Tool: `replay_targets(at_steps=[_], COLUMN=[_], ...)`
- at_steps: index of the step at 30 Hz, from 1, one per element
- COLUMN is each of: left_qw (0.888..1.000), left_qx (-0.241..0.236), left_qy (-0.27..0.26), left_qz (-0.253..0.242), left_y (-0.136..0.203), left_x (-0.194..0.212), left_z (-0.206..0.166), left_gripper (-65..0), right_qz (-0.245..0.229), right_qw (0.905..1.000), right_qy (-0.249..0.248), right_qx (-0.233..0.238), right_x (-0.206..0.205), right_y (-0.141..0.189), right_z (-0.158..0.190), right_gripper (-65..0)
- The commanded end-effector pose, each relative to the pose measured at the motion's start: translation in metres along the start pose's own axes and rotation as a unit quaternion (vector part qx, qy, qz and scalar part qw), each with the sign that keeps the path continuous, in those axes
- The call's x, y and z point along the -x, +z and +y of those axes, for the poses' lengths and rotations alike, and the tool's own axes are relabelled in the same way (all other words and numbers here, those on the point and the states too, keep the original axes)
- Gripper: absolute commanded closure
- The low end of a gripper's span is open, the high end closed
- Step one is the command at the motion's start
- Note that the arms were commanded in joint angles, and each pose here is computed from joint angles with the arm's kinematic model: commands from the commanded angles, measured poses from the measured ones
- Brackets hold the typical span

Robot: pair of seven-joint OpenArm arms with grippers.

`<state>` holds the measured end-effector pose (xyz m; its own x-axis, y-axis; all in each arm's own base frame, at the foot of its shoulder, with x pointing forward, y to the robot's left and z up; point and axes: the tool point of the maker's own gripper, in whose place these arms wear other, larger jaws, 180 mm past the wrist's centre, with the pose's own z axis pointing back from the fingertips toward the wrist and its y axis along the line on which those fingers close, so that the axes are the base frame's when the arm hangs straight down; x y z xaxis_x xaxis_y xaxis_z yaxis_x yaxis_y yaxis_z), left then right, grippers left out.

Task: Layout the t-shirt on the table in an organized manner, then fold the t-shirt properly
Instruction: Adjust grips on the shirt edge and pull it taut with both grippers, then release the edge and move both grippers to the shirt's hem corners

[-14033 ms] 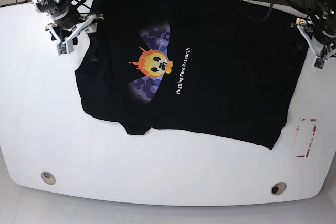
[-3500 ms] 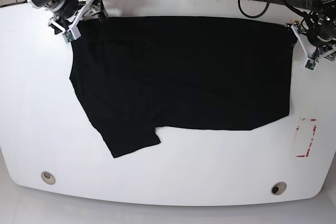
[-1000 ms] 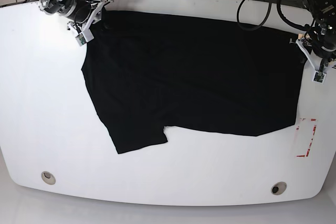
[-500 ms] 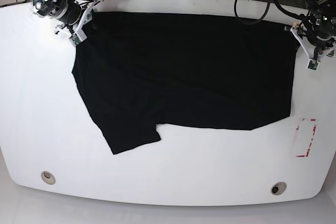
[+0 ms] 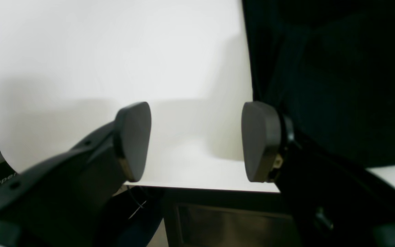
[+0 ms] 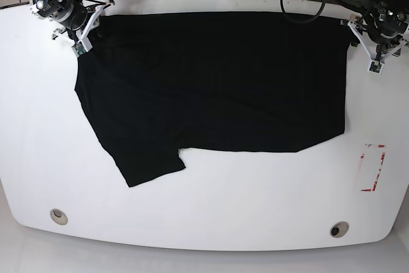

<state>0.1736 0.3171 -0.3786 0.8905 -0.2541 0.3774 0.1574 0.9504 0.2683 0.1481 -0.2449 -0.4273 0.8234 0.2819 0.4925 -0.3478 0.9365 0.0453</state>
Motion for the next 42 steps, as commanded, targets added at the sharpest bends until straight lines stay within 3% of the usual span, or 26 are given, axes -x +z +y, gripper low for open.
replay_targets(at_steps=[1,6,12,14,17,20,23,27,35,42], left_qw=[1.000,0.997,0.991,0.989,0.986,0.982,0.980,0.977,0.973,0.972], left_qx=[-0.014,-0.032,-0.049,-0.048,-0.046,-0.049,-0.045,-0.035,-0.001,0.025], left_qy=[-0.006,0.001,0.013,0.014,0.005,0.005,0.012,0.027,0.067,0.085], left_qz=[-0.024,-0.063,-0.123,-0.136,-0.159,-0.183,-0.194,-0.210,-0.219,-0.220], left_y=[0.006,0.012,0.020,0.021,0.024,0.030,0.029,0.026,0.009,-0.002], left_x=[-0.016,-0.047,-0.097,-0.109,-0.132,-0.154,-0.166,-0.187,-0.217,-0.234], left_z=[0.011,0.023,0.038,0.038,0.036,0.039,0.041,0.046,0.052,0.052], left_gripper=[-37.1,-37.1,-37.2,-37.6,-43.5,-53.1,-57.4,-57.2,-57.2,-57.2], right_qz=[0.062,0.048,0.008,-0.002,-0.027,-0.051,-0.072,-0.109,-0.112,-0.124], right_qw=[0.9977,0.9982,0.9974,0.9972,0.9962,0.9946,0.9926,0.9885,0.9852,0.9865], right_qy=[0.018,0.025,0.058,0.060,0.064,0.067,0.068,0.065,0.041,0.001], right_qx=[0.022,0.025,0.043,0.044,0.051,0.062,0.070,0.083,0.123,0.107], right_x=[0.022,0.006,-0.033,-0.039,-0.060,-0.082,-0.102,-0.139,-0.187,-0.223], right_y=[0.003,0.008,0.024,0.026,0.025,0.024,0.023,0.020,-0.004,-0.035], right_z=[-0.004,0.005,0.016,0.019,0.015,0.007,-0.002,-0.018,-0.068,-0.100], right_gripper=[-9.5,-13.3,-36.8,-43.0,-48.7,-49.9,-49.9,-50.1,-49.8,-49.6])
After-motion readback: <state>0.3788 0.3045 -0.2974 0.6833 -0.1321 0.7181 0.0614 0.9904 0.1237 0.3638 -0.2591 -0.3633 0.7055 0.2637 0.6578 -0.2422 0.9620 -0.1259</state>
